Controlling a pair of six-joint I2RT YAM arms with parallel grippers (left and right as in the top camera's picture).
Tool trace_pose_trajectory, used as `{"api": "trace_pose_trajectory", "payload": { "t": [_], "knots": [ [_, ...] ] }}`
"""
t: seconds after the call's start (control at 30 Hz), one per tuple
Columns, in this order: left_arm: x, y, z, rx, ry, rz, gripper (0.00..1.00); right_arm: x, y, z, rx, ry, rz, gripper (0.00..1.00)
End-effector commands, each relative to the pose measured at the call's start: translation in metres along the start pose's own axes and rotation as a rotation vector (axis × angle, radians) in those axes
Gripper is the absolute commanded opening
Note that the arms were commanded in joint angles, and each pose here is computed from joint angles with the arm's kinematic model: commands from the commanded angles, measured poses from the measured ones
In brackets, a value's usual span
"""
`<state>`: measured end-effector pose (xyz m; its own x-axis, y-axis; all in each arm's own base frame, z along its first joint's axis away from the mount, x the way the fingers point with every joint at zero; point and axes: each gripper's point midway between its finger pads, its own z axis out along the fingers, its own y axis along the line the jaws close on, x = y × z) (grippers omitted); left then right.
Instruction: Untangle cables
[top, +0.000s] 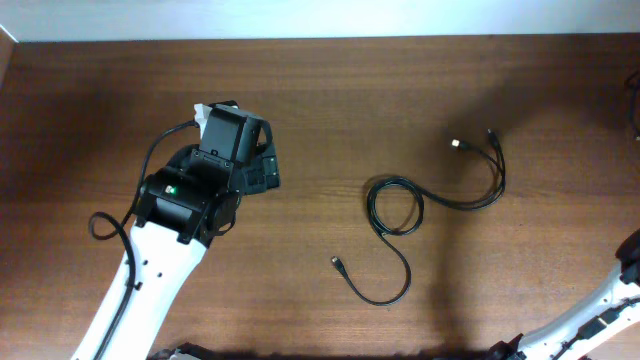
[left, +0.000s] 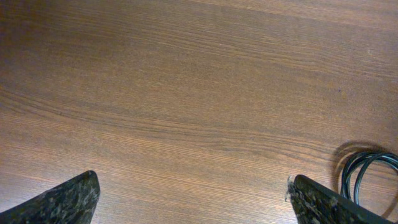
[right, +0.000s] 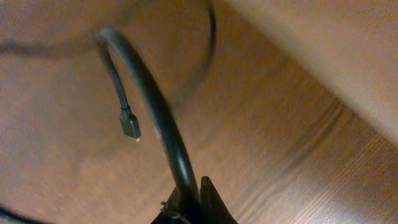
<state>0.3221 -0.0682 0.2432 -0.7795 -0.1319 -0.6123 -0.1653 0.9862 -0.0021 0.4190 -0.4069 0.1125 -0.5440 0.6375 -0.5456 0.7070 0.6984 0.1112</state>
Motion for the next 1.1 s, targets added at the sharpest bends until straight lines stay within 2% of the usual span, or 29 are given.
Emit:
{"api": "trace_pose_trajectory", "payload": {
  "t": [0.0, 0.03, 0.07, 0.17, 0.27, 0.33, 0.4, 0.47, 0.53, 0.67, 0.73, 0.77, 0.87, 0.93, 0.97, 1.03, 1.07],
  "knots": [
    [-0.003, 0.003, -0.006, 0.004, -0.017, -0.022, 0.99, 0.016, 0.001, 0.013, -0.078, 0.043, 0.038, 0.66],
    [-0.003, 0.003, -0.006, 0.004, -0.017, -0.022, 0.99, 0.015, 0.006, 0.011, -0.122, 0.040, 0.044, 0.92],
    [-0.003, 0.003, -0.006, 0.004, -0.017, -0.023, 0.99, 0.014, 0.011, 0.008, -0.167, 0.038, 0.048, 0.99],
    [-0.003, 0.003, -0.006, 0.004, -0.017, -0.022, 0.99, -0.013, 0.028, -0.028, -0.245, -0.039, 0.047, 0.99],
    [-0.003, 0.003, -0.006, 0.005, -0.016, -0.022, 0.99, -0.051, 0.074, -0.112, -0.464, -0.175, -0.017, 0.99],
    [-0.003, 0.003, -0.006, 0.004, -0.017, -0.022, 0.99, -0.046, 0.109, -0.167, -0.566, -0.181, -0.060, 0.99],
    [-0.003, 0.003, -0.006, 0.004, -0.017, -0.022, 0.99, -0.020, 0.147, -0.190, -0.636, -0.100, -0.088, 0.99],
    [-0.003, 0.003, -0.006, 0.004, -0.017, -0.022, 0.99, 0.027, 0.195, -0.201, -0.765, 0.076, -0.125, 0.99],
    [-0.003, 0.003, -0.006, 0.004, -0.017, -0.022, 0.99, 0.072, 0.228, -0.208, -0.797, 0.203, -0.245, 0.99],
    [-0.003, 0.003, -0.006, 0.004, -0.017, -0.023, 0.99, 0.158, 0.266, -0.206, -0.598, 0.429, -0.439, 0.99],
    [-0.003, 0.003, -0.006, 0.004, -0.017, -0.023, 0.99, 0.198, 0.292, -0.218, -0.596, 0.513, -0.540, 0.99],
    [-0.003, 0.003, -0.006, 0.004, -0.017, -0.022, 0.99, 0.233, 0.312, -0.224, -0.613, 0.578, -0.613, 0.99],
    [-0.003, 0.003, -0.006, 0.004, -0.017, -0.022, 0.99, 0.311, 0.329, -0.224, -0.607, 0.739, -0.733, 0.98],
    [-0.003, 0.003, -0.006, 0.004, -0.017, -0.022, 0.99, 0.358, 0.333, -0.219, -0.602, 0.815, -0.805, 0.94],
    [-0.003, 0.003, -0.006, 0.004, -0.017, -0.023, 0.99, 0.386, 0.332, -0.212, -0.583, 0.858, -0.820, 0.91],
    [-0.003, 0.003, -0.006, 0.004, -0.017, -0.023, 0.99, 0.420, 0.330, -0.196, -0.568, 0.897, -0.805, 0.91],
    [-0.003, 0.003, -0.006, 0.004, -0.017, -0.022, 0.99, 0.443, 0.333, -0.192, -0.624, 0.921, -0.806, 0.90]
  ]
}}
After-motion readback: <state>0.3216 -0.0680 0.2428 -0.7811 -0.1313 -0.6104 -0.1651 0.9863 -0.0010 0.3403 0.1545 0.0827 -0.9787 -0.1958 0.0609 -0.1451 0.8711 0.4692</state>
